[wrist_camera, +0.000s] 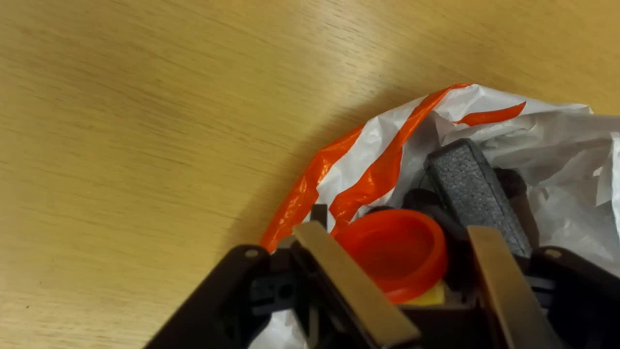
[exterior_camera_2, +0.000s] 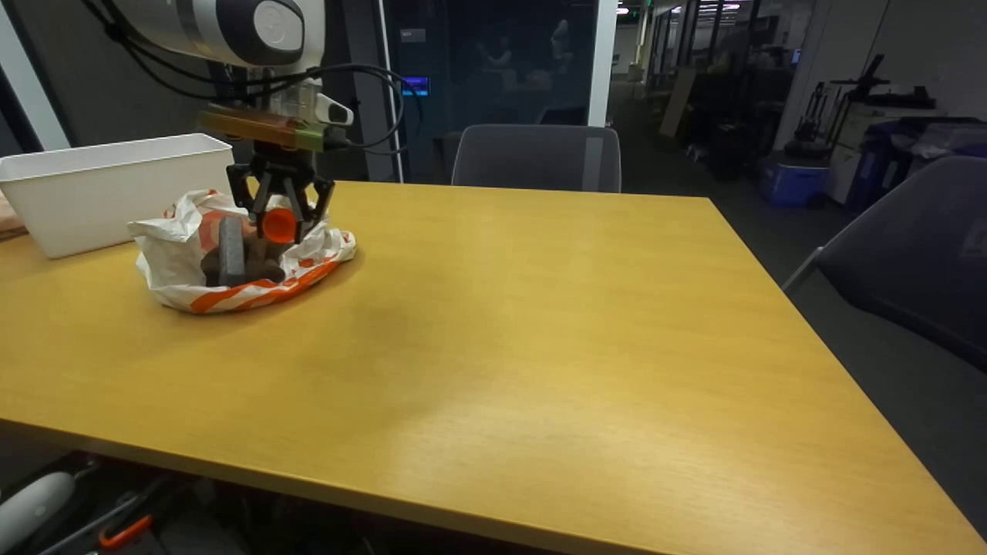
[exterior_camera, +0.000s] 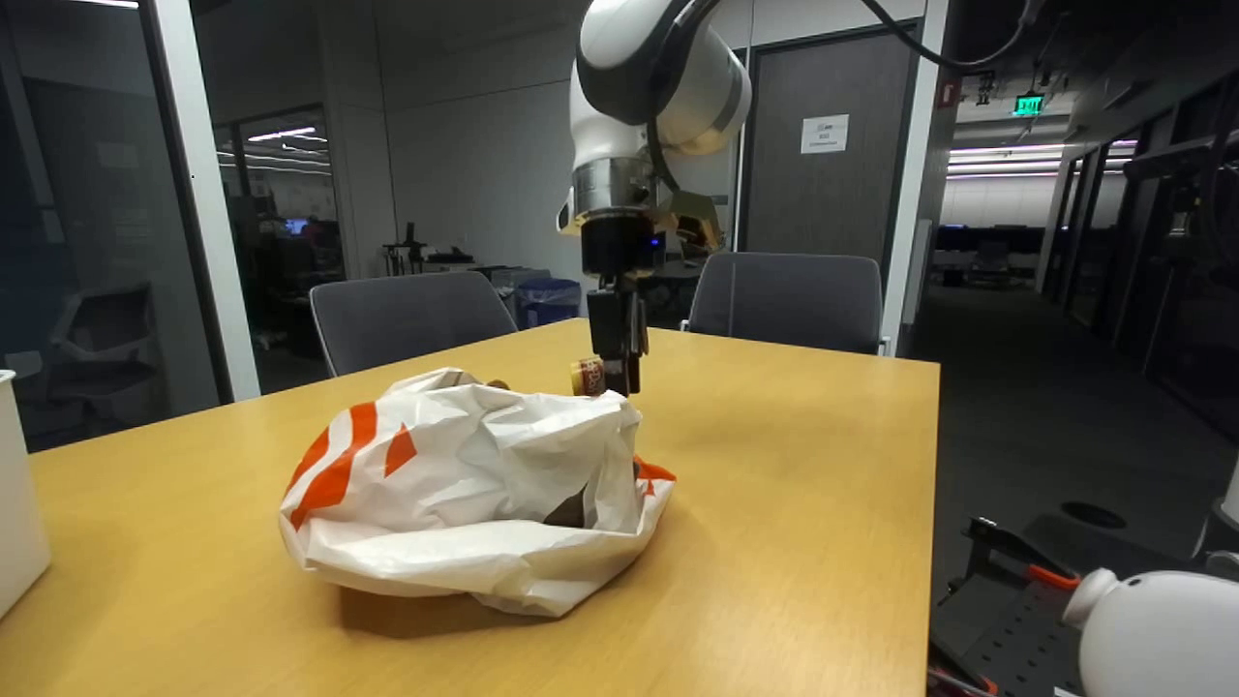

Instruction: Pick up the objects on the right side of the table and put them in the plastic bag.

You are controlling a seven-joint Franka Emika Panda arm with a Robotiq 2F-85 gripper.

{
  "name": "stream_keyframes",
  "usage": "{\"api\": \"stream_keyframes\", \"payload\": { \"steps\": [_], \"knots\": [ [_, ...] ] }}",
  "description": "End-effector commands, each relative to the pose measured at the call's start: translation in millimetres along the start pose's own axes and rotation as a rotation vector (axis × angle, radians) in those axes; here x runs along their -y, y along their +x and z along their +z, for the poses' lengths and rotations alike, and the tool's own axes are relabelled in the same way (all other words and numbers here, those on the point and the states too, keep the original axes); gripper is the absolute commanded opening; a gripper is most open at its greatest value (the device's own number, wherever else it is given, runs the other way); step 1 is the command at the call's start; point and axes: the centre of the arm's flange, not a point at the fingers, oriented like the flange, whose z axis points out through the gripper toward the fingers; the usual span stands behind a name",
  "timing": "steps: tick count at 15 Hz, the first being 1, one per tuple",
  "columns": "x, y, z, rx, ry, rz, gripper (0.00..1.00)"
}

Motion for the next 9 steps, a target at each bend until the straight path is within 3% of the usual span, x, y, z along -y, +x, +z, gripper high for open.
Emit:
{"api": "stream_keyframes", "payload": {
  "steps": [1,4,9],
  "knots": [
    [12,-2,23,0.025,0.015,-0.058,0.27],
    [29,5,48,0.042,-0.001,-0.087,0.27],
    [67,25,64,-0.033,-0.081,-0.162,0.27]
  ]
}}
